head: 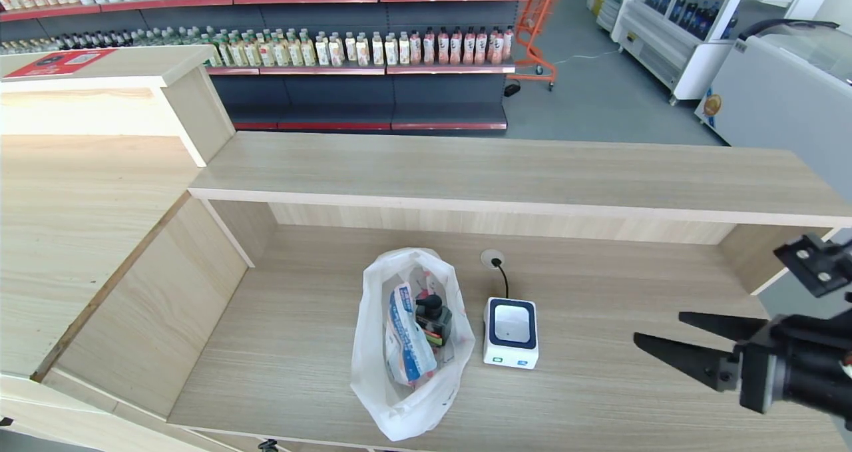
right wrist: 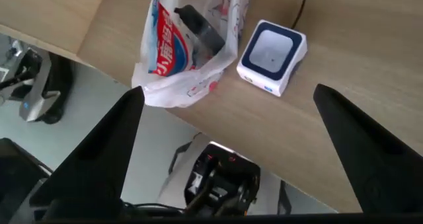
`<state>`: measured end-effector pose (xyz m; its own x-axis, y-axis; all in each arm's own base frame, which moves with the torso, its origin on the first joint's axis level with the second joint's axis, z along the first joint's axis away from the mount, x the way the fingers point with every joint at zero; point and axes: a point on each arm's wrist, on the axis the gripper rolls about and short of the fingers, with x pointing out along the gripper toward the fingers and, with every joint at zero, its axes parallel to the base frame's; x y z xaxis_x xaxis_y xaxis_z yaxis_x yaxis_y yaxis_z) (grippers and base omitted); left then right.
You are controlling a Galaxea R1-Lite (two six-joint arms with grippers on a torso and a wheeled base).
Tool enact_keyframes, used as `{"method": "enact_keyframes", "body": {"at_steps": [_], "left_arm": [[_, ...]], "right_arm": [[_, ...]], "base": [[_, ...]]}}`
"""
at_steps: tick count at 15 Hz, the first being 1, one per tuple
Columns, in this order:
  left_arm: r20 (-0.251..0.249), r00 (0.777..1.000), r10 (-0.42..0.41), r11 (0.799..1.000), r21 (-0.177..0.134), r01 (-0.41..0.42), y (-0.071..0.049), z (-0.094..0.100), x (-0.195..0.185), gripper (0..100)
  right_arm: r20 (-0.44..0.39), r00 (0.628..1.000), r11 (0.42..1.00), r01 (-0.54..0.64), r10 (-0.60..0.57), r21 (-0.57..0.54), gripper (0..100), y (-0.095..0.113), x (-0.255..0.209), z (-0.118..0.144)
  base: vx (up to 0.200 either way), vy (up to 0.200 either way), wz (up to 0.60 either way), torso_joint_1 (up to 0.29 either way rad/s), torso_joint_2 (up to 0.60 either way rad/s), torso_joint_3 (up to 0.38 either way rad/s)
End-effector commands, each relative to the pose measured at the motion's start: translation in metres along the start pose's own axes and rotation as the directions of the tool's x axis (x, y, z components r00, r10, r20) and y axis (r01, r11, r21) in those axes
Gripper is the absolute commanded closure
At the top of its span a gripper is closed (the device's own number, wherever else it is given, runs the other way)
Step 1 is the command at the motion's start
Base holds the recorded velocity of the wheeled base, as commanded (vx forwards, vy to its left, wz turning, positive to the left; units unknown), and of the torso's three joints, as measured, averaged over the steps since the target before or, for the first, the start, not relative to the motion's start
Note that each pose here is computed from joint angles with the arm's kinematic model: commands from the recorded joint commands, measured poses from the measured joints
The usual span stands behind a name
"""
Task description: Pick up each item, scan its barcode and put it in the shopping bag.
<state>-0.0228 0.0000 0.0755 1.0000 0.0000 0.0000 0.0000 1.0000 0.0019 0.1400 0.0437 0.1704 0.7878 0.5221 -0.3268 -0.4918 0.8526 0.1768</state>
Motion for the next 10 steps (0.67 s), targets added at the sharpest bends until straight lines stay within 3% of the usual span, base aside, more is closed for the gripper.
{"method": "enact_keyframes", "body": {"at_steps": [1,2,4,6,7,10], "left_arm": [[0.000,1.000,-0.002,1.000,0.000,0.002,0.000,0.000,0.000,0],[0.000,1.000,0.000,1.000,0.000,0.000,0.000,0.000,0.000,0],[0.000,1.000,-0.002,1.000,0.000,0.002,0.000,0.000,0.000,0],[0.000,1.000,0.000,1.000,0.000,0.000,0.000,0.000,0.000,0],[0.000,1.000,0.000,1.000,0.000,0.000,0.000,0.000,0.000,0],[0.000,1.000,0.000,1.000,0.000,0.000,0.000,0.000,0.000,0]], "right_arm": [[0.179,0.962,0.972,0.222,-0.206,-0.072,0,0.013,-0.085,-0.097],[0.208,0.953,0.968,0.240,-0.220,-0.078,0,0.014,-0.089,-0.100],[0.319,0.873,0.911,0.407,-0.369,-0.061,0,0.025,-0.113,-0.135],[0.387,0.849,0.897,0.429,-0.359,-0.108,0,0.029,-0.120,-0.147],[0.373,0.831,0.867,0.484,-0.414,-0.115,0,0.028,-0.119,-0.149],[0.364,0.823,0.872,0.487,-0.436,-0.057,0,0.027,-0.120,-0.150]], "base": [[0.000,0.000,0.00,0.000,0.00,0.000],[0.000,0.000,0.00,0.000,0.00,0.000],[0.000,0.000,0.00,0.000,0.00,0.000],[0.000,0.000,0.00,0.000,0.00,0.000],[0.000,0.000,0.00,0.000,0.00,0.000],[0.000,0.000,0.00,0.000,0.00,0.000]]}}
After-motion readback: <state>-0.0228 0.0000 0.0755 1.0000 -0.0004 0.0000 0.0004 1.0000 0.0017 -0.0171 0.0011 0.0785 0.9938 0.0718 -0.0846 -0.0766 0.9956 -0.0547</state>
